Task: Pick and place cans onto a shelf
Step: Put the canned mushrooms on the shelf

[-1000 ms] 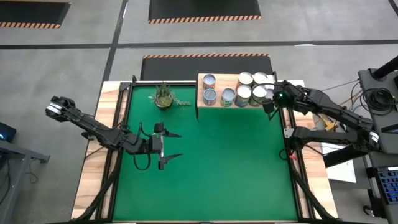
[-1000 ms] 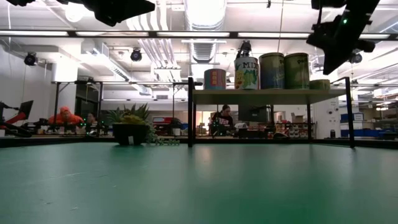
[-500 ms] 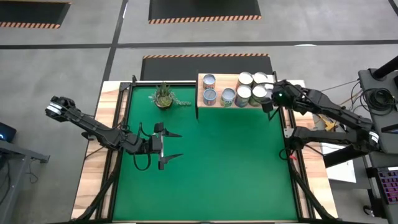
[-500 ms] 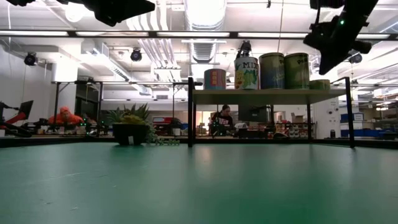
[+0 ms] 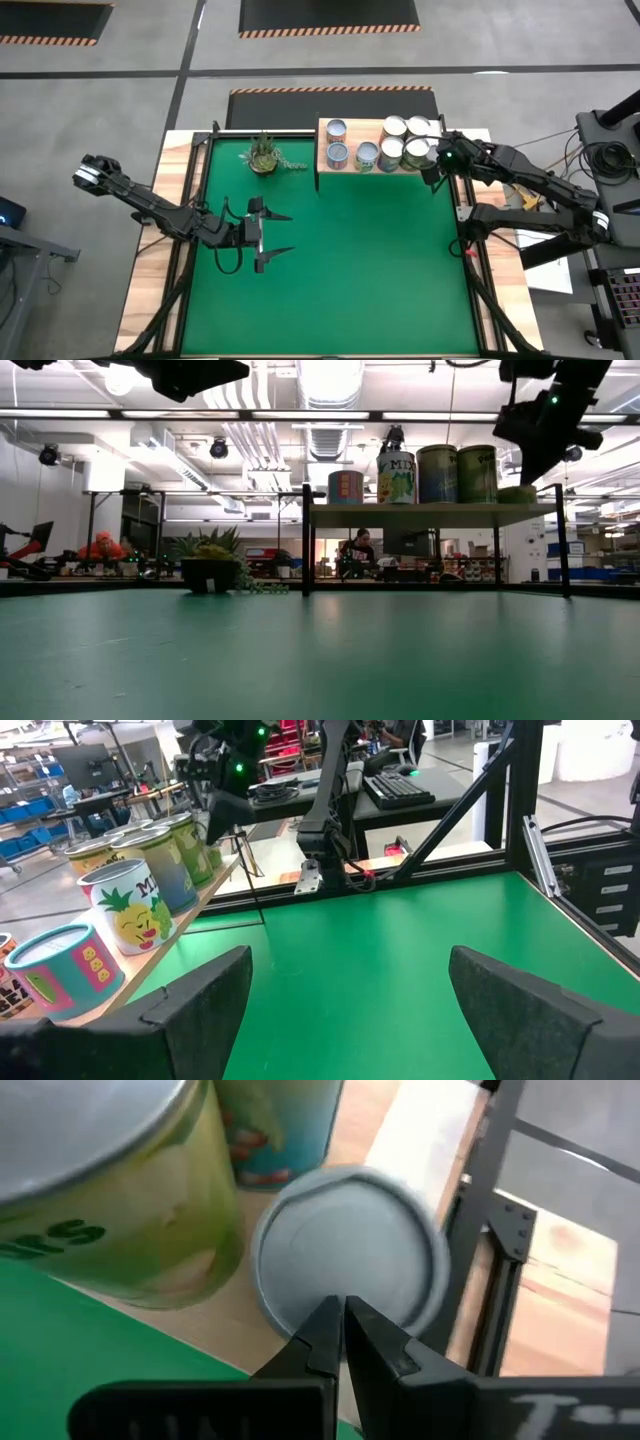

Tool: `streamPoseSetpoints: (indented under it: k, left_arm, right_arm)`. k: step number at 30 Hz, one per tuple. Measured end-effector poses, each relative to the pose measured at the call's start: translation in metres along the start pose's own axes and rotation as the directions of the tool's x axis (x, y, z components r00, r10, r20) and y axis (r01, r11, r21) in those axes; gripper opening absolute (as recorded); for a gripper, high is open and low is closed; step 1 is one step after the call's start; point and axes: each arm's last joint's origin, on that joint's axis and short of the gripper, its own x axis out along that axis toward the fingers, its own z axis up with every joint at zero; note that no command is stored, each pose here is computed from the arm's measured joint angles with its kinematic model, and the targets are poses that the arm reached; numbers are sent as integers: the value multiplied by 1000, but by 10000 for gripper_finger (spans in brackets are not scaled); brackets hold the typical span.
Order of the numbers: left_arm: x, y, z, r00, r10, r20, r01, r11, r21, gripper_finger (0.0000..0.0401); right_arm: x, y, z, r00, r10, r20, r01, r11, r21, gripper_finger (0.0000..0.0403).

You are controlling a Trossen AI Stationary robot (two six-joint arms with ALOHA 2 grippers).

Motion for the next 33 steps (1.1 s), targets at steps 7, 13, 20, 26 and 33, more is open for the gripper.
streamPoseSetpoints:
  k: [7,13,20,26,33]
  left_arm:
    - [0,0,1,1000,1,8,-1,1000,-5,320]
    - [0,0,1,1000,1,8,-1,1000,-4,320]
    - [0,0,1,1000,1,7,-1,1000,-4,320]
    - [0,0,1,1000,1,7,-1,1000,-3,320]
    - [0,0,2,1000,3,20,-3,1000,-9,320]
  right_arm:
    - [-16,-3,9,1000,9,27,-10,1000,12,9]
    - [-16,-3,11,999,-2,54,1,1000,19,9]
    - [4,2,3,999,-22,43,22,1000,-1,9]
    - [7,1,-4,1000,-29,-6,29,999,-26,9]
    - [-1,2,1,998,55,-26,-55,998,-25,9]
